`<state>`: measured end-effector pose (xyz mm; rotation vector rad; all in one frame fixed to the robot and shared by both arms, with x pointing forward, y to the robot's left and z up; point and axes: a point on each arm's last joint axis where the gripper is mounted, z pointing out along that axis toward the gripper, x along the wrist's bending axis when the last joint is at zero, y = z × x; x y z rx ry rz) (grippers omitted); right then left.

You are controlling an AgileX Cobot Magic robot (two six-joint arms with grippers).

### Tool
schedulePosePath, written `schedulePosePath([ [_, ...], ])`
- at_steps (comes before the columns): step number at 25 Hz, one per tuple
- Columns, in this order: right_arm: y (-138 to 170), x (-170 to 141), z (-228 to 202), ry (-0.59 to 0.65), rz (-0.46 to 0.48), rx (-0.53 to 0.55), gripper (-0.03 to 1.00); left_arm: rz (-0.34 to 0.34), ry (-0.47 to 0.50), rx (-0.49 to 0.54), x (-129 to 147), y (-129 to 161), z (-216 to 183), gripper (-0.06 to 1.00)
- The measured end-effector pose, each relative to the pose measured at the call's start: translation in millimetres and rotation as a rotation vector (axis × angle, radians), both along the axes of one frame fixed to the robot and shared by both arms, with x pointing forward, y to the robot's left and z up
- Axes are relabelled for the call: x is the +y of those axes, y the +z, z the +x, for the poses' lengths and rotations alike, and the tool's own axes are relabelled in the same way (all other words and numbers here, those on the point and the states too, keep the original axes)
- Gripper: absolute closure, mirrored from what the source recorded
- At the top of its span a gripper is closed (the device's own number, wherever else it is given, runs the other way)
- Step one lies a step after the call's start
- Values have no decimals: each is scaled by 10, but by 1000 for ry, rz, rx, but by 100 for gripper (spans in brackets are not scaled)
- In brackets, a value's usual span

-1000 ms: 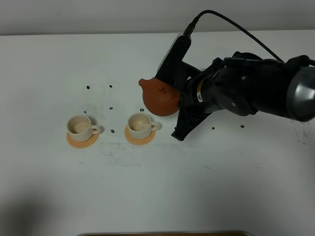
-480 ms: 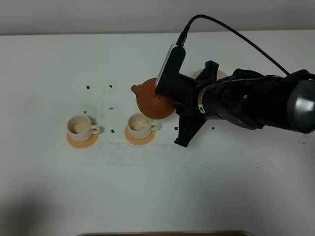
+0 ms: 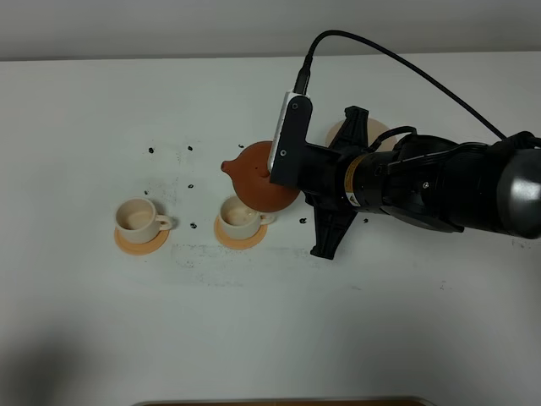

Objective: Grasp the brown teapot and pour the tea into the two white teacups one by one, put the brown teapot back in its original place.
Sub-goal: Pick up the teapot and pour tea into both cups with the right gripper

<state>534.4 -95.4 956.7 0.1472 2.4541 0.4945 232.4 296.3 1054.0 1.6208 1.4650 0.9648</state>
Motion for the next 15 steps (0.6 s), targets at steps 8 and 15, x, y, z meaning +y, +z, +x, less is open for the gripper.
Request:
schedulePosePath([
  [8,13,-175,132,12,-44,-51,85,0,0,0,0,0,0,51],
  [15,-7,-198,135,77,-78,-88,85,0,0,0,0,0,0,51],
])
